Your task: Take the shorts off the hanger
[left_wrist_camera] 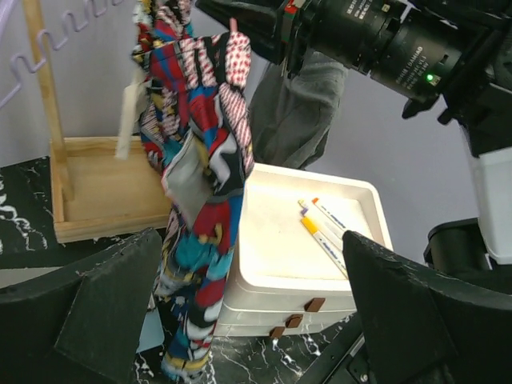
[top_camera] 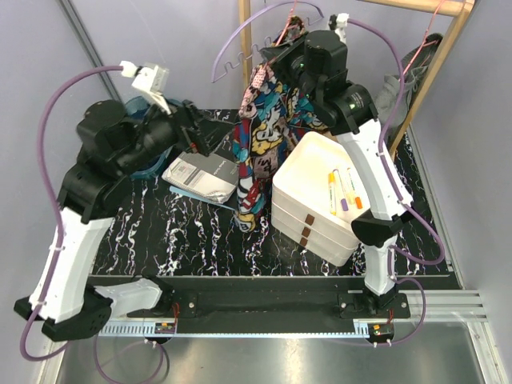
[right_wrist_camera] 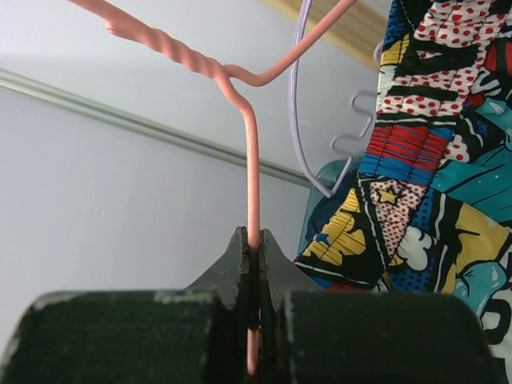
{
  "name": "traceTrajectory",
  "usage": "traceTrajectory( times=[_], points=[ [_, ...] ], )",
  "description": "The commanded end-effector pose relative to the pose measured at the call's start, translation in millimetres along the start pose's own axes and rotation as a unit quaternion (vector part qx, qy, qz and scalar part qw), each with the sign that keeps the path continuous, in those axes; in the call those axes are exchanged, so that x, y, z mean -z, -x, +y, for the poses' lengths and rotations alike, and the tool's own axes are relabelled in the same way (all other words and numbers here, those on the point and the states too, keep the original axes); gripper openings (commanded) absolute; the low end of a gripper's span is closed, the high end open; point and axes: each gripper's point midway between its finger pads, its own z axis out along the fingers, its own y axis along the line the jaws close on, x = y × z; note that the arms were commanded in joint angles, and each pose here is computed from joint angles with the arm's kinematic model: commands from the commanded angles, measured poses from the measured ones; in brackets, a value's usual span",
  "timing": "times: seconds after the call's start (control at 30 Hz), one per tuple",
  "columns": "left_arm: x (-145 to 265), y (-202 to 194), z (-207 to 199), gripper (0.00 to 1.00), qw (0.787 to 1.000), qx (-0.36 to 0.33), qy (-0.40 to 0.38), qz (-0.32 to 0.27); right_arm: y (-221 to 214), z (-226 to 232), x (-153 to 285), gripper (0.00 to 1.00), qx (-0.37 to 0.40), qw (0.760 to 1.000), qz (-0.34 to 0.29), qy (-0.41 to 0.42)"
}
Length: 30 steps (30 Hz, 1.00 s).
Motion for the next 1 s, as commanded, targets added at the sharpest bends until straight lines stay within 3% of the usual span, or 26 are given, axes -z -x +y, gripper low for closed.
traceTrajectory(
  times=[0.0,0.33,0.4,0.5,0.53,0.6,0.73,0.8,0.9,0.97],
  points=[
    [-21,16,-13,0.99,0.999,-0.029,-0.013,-0.028,16,37,40,0.0,-0.023,0.999,-0.031,0.028],
    [-59,-11,9,0.96,0.997,-0.048,0.059,0.004,-24,48,62,0.0,-0.005,0.999,0.029,0.035],
    [-59,-15,26,0.88,0.994,-0.046,0.104,0.005,-27,55,71,0.0,-0.001,0.998,0.043,0.049],
    [-56,-17,35,0.66,0.99,-0.059,0.127,0.008,-36,61,78,0.0,0.002,0.996,0.065,0.062],
    [-55,-17,39,0.51,0.989,-0.064,0.135,0.009,-38,61,80,0.0,0.005,0.996,0.069,0.062],
    [-51,-15,44,0.41,0.986,-0.074,0.149,0.005,-46,64,86,0.0,0.01,0.994,0.084,0.067],
    [-46,-13,44,0.02,0.985,-0.084,0.15,0.007,-58,65,92,0.0,0.019,0.991,0.108,0.074],
    [-41,-9,45,0.0,0.984,-0.084,0.156,0.001,-65,69,94,0.0,0.03,0.988,0.124,0.092],
    [-25,-1,44,0.0,0.983,-0.074,0.165,-0.014,-75,69,95,0.18,0.072,0.981,0.147,0.109],
    [-9,6,39,0.0,0.984,-0.069,0.161,-0.024,-80,62,95,0.41,0.122,0.974,0.154,0.116]
  ],
)
